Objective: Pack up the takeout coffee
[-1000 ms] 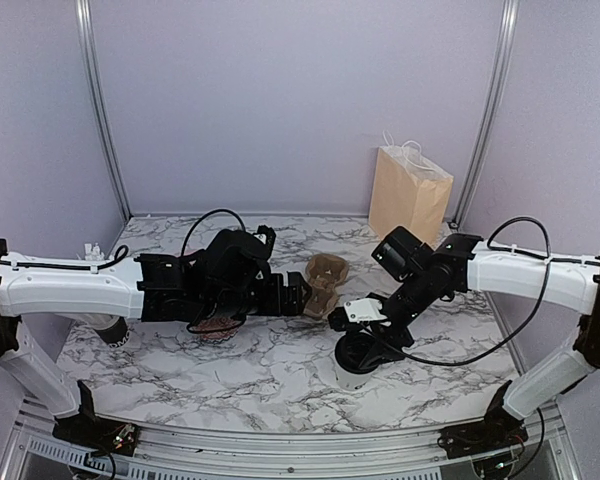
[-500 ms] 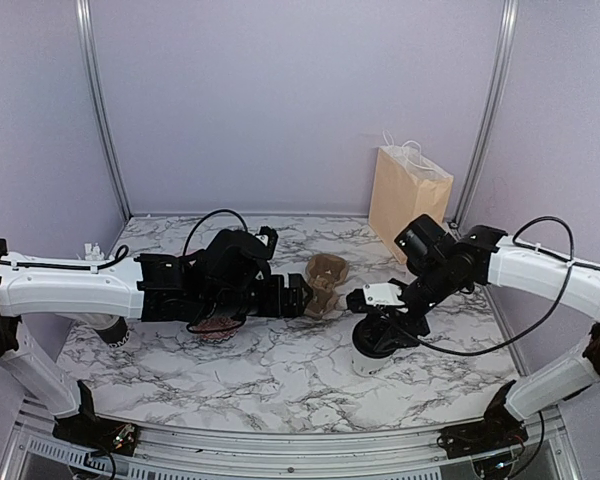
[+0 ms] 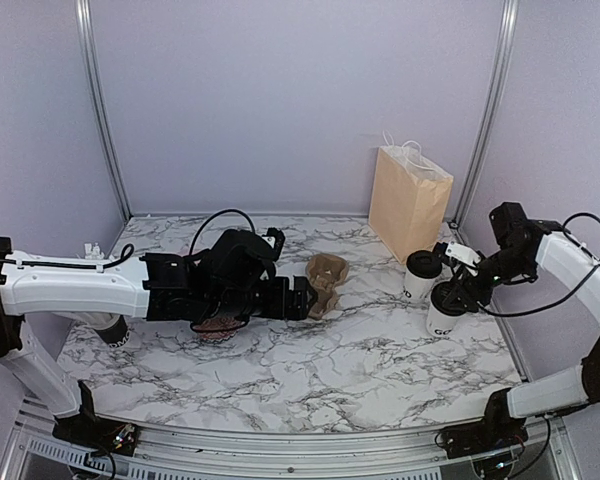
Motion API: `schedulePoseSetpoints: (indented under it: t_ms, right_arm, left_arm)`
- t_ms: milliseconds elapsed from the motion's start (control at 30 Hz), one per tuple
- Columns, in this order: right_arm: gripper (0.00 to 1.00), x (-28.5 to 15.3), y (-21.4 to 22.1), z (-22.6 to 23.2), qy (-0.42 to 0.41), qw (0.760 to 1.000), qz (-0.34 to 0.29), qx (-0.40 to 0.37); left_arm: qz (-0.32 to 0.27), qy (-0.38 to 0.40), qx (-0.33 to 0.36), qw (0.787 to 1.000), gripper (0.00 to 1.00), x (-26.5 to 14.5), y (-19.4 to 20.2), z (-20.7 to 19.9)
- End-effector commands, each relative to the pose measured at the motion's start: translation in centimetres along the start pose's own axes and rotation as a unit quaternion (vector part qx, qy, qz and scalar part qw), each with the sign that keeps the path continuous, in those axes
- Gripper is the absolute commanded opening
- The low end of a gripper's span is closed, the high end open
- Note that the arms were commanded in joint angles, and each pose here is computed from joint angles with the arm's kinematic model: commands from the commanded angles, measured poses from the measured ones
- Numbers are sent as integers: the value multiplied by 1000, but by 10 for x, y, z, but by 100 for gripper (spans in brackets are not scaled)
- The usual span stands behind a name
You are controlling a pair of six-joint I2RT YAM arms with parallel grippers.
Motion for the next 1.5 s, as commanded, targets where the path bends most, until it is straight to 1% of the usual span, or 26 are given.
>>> schedulePoseSetpoints:
  t_ms: [0,167,267,300,400,467,500,533,633,767,867,900,1000,1033,1167,1267,1467]
  right_arm:
    - [68,-7,21,-23,17,999,-1,43]
    - [69,1,32,-41,32,997,2,75]
    - [70,10,38,-45,27,995,9,91]
    - [72,12,39,-45,26,995,9,94]
    - [83,10,38,-41,20,995,5,98]
    - [92,0,32,-42,25,995,1,99]
    - [94,-8,27,-44,29,995,-3,98]
    - [95,-17,20,-46,34,995,-9,97]
    - [93,-52,-9,-60,64,993,-40,91]
    - [83,-90,-55,-98,125,982,-104,100]
    - [76,-105,-89,-123,153,971,-151,102]
    - [75,-107,-101,-130,161,969,-163,97]
    - [77,-99,-133,-148,179,964,-178,84]
    - [77,-89,-151,-145,170,966,-184,70]
    - [78,-78,-189,-172,186,956,-213,79]
    - [78,-62,-205,-195,194,953,-216,91]
    - [77,-28,-215,-220,196,958,-178,106]
  left_arm:
    - [4,2,10,1000,97,0,-2,-3]
    - [8,2,12,1000,98,2,1,-1]
    - [10,4,12,1000,98,3,1,-3]
    - [10,5,12,1000,98,3,1,-3]
    - [10,8,11,1000,98,1,1,-4]
    - [11,10,13,1000,98,0,0,-4]
    - [11,11,15,1000,98,0,1,-4]
    - [10,13,17,1000,98,-1,0,-5]
    - [9,16,22,1000,98,-2,-2,-7]
    - [12,20,26,999,98,0,-2,-9]
    - [18,25,31,999,98,2,0,-12]
    - [20,26,31,999,98,2,1,-12]
    - [27,29,26,999,98,3,4,-12]
    - [29,30,24,999,98,3,6,-11]
    - [38,34,16,999,97,5,12,-11]
    - [43,39,13,998,97,7,16,-12]
    - [51,45,13,998,97,8,22,-15]
Point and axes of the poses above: each gripper's point midway between its finger pads, its own x axis out along the fingers, its own z axis along the line the jaws close on, y = z × x, the point moved 3 cm from there along -x, back along the fingers
